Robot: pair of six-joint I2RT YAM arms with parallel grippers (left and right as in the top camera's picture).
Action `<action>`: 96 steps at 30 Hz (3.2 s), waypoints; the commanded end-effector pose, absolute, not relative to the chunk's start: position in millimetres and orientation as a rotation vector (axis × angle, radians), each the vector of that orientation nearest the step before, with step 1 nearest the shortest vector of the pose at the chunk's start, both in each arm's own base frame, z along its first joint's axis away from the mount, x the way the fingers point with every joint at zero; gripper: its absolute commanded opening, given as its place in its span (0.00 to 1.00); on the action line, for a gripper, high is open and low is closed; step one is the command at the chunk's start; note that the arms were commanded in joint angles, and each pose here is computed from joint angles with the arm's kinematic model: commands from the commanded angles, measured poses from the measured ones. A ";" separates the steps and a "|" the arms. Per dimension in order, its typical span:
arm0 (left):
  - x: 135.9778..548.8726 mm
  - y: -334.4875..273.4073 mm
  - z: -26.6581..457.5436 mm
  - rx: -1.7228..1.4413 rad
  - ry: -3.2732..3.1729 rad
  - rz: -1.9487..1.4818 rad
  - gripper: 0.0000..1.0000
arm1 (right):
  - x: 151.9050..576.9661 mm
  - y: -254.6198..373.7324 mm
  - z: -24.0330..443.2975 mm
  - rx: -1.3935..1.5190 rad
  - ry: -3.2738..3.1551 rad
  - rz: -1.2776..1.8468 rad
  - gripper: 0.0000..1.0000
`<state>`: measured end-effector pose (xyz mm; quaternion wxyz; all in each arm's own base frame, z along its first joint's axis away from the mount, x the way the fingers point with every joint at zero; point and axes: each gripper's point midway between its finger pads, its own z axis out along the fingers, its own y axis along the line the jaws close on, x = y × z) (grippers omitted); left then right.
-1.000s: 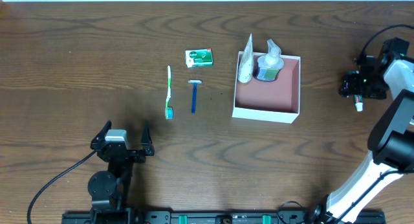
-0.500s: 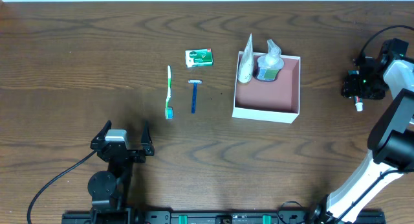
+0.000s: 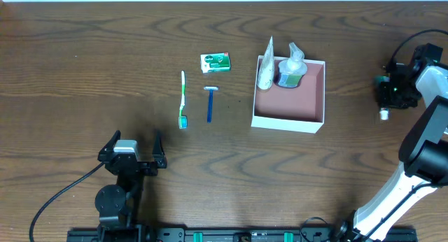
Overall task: Pack container
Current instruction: 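Move the right gripper to the teal toothpaste tube and grasp it, then carry the toothpaste with the right gripper and release it into the box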
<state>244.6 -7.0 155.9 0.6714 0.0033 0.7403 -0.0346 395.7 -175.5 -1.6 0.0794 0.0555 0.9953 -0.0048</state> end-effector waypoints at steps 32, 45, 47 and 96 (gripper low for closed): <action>244.2 -8.3 141.2 0.009 1.707 -0.086 0.98 | 451.3 -15.9 212.7 -0.093 2.854 0.231 0.18; 244.2 -8.3 141.2 0.009 1.707 -0.086 0.98 | 419.4 41.2 177.5 0.068 3.058 0.287 0.16; 244.2 -8.3 141.2 0.009 1.707 -0.086 0.98 | 416.2 48.6 170.3 0.076 3.081 0.289 0.16; 244.2 -8.3 141.2 0.009 1.707 -0.086 0.98 | 394.2 54.6 146.4 0.283 3.184 0.067 0.24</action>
